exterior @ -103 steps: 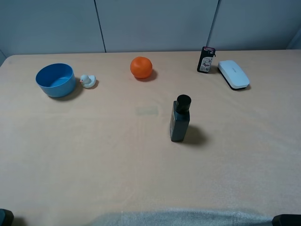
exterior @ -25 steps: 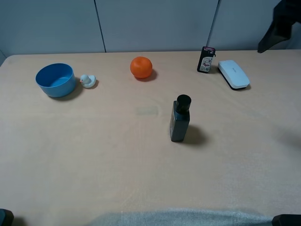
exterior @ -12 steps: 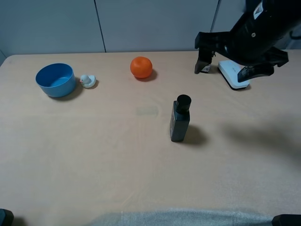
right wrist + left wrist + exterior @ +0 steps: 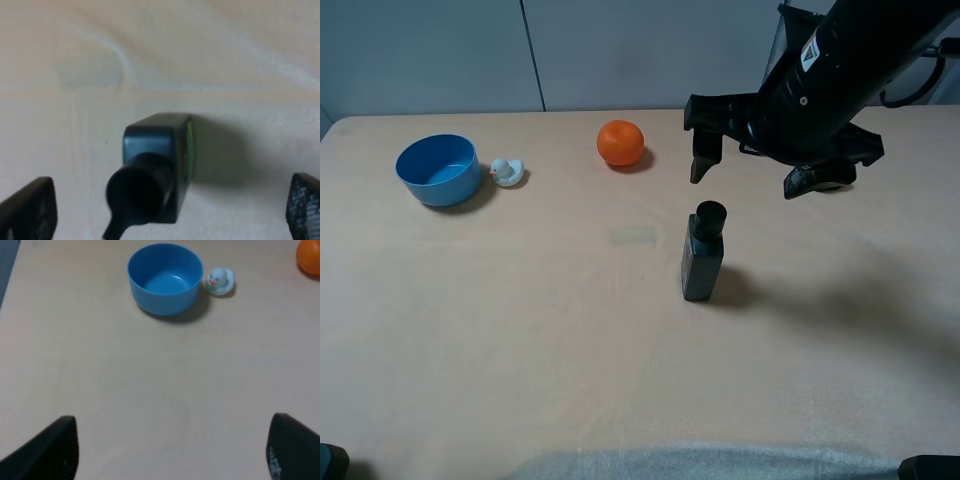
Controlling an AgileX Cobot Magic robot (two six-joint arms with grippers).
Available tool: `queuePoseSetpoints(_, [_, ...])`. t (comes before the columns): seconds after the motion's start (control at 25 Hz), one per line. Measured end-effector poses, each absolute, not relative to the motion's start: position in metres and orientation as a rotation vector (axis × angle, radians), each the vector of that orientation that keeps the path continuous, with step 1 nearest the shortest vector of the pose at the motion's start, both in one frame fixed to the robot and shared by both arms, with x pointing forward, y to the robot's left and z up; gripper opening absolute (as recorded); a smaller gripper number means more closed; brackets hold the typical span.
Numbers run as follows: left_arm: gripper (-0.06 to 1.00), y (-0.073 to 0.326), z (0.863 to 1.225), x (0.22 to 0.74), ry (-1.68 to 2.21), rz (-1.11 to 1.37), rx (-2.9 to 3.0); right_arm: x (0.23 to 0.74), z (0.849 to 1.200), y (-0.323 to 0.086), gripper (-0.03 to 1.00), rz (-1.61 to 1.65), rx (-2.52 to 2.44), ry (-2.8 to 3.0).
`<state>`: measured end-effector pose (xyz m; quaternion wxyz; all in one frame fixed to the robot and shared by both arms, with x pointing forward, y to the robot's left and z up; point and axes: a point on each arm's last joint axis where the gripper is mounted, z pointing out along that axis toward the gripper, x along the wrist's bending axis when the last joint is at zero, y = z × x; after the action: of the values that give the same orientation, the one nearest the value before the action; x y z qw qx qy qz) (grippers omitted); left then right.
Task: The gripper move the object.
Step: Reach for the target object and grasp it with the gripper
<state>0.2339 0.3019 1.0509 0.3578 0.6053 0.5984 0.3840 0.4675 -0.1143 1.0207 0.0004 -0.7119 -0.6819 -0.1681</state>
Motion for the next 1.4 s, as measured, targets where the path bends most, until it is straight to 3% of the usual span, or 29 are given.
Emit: queuePoseSetpoints(1.4, [0.82, 0.302, 1.051, 0.234, 1.544, 0.991, 1.562, 0.478, 0.983, -0.083, 0.69, -0.327, -2.253, -2.154])
